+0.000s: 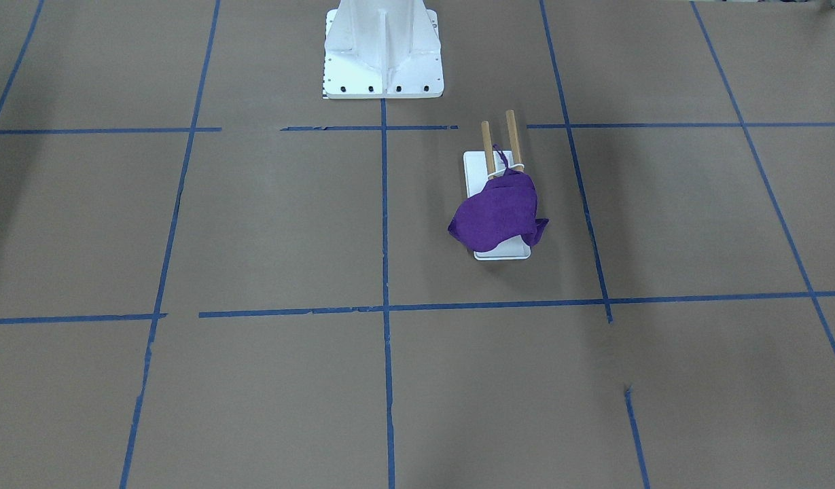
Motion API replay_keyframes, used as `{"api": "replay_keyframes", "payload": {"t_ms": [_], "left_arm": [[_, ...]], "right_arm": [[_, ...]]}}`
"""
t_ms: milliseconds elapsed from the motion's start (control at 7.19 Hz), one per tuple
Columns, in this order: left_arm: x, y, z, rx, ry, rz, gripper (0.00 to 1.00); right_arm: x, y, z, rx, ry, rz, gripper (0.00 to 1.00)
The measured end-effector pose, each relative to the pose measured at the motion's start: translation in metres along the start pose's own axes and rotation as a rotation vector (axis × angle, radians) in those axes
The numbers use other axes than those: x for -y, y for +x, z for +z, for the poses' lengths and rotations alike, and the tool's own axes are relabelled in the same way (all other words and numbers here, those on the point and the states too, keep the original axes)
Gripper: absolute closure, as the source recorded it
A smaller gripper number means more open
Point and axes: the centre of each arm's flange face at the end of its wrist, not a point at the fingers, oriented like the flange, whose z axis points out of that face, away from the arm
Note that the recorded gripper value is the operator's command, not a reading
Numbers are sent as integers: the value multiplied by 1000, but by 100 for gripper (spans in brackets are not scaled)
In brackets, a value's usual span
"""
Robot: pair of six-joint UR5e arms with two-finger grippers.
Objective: Hang towel on rack
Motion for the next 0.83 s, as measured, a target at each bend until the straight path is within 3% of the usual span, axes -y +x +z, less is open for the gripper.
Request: {"api": "replay_keyframes", "payload": {"t_ms": [278,835], "left_arm": [[0,1,0,-1,-9,-117,0],[-4,13,-5,-6,-37,-153,0]], "right_arm": [[-7,2,4,4,-6,9,0],[-8,3,6,8,-8,12,0]]}}
